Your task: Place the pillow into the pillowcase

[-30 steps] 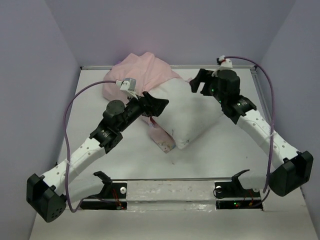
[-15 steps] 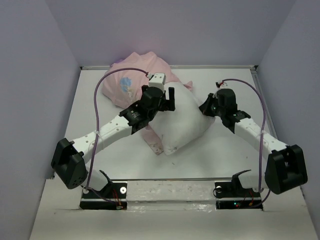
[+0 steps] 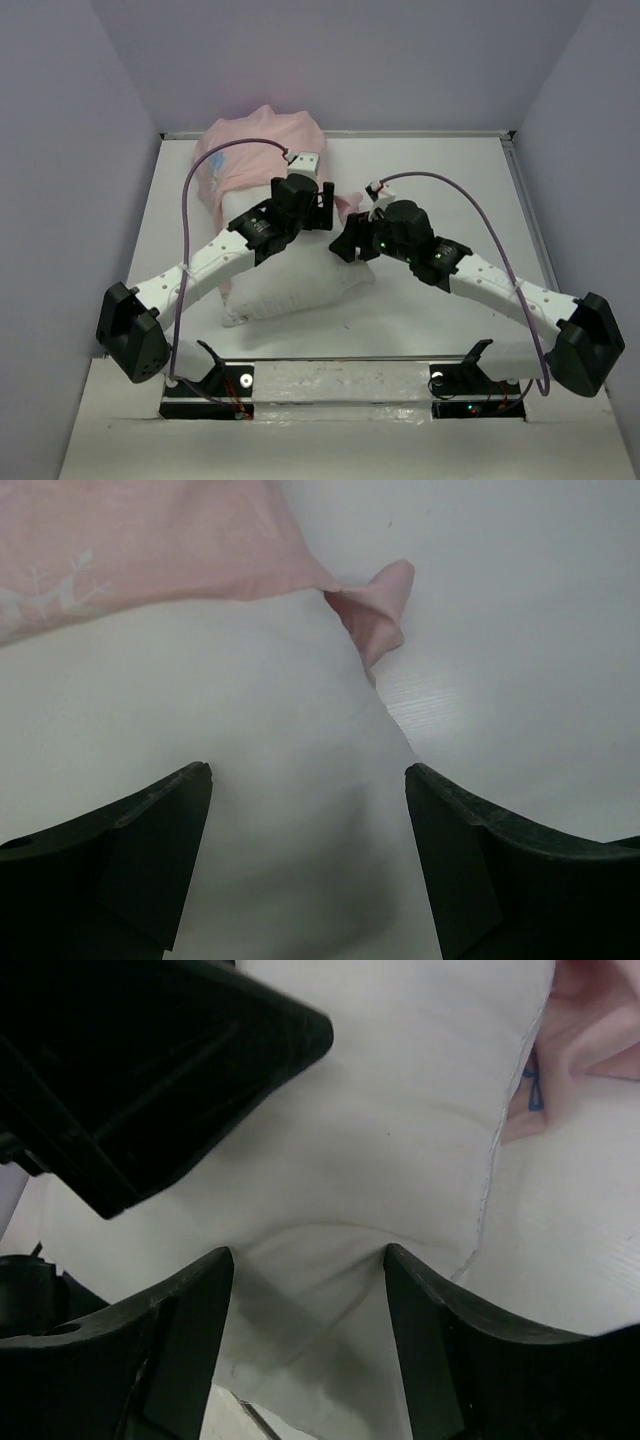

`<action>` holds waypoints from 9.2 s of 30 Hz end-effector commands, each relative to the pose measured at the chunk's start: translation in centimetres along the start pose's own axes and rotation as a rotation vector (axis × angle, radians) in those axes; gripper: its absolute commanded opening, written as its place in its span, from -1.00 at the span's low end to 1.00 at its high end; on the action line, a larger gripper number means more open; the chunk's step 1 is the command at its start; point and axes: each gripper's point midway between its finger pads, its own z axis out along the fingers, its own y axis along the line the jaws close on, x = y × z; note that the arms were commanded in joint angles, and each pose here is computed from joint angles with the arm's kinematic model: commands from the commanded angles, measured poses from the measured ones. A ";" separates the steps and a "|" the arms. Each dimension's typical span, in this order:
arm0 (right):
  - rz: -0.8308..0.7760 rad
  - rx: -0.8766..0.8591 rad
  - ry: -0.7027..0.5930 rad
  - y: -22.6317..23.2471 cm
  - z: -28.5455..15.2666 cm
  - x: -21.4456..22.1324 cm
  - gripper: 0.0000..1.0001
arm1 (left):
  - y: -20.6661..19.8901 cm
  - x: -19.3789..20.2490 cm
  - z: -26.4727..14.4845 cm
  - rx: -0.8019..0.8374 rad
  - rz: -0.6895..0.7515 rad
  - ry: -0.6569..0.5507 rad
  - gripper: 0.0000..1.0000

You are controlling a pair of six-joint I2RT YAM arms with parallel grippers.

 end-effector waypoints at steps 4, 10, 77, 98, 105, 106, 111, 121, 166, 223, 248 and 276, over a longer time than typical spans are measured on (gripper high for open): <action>-0.096 0.001 -0.210 -1.5 -4.8 -8.3 0.17 | -0.2 0.2 -0.5 -0.089 0.101 0.062 0.82; -0.041 0.123 -0.245 -8.1 -4.3 -10.7 -0.52 | 0.8 2.5 4.6 -0.283 0.193 0.130 0.84; -0.457 -0.216 0.003 -3.7 6.1 -3.7 -1.00 | 2.3 -4.3 1.3 0.181 -0.189 -0.254 -1.00; -0.425 -0.638 -0.017 10.7 -9.3 -1.8 -1.00 | 9.0 -3.8 9.3 -0.303 -0.348 -0.399 -1.00; -0.346 -0.570 0.048 10.3 -6.5 0.2 -1.00 | 6.9 -3.6 8.5 -0.290 -0.438 -0.457 -1.00; -0.336 -0.512 0.026 9.6 -5.8 -0.3 -1.00 | 6.1 -3.8 8.2 -0.269 -0.461 -0.467 -1.00; -0.304 -0.290 -0.064 5.0 -4.5 -3.3 -1.00 | 1.5 -3.7 5.3 -0.153 -0.516 -0.499 -1.00; -0.120 0.024 -0.111 -3.9 -5.6 -5.3 0.68 | -4.1 -2.8 -5.0 -0.019 -0.497 -0.580 -0.95; -0.291 -0.035 -0.146 -1.2 -0.3 -15.6 0.71 | 0.2 -7.9 -6.9 0.188 -0.272 -0.426 0.33; -0.339 0.192 -0.072 -5.6 -1.6 -11.0 0.53 | 1.5 -6.6 -5.5 0.227 -0.058 -0.214 -1.00; -0.438 0.323 -0.117 -3.5 6.0 -1.0 0.47 | -3.8 -7.7 -11.1 0.456 -0.225 -0.305 -1.00; 0.164 -0.533 -0.811 6.2 4.5 -18.5 -1.00 | -19.5 -7.3 -24.2 1.241 -0.313 -0.241 -1.00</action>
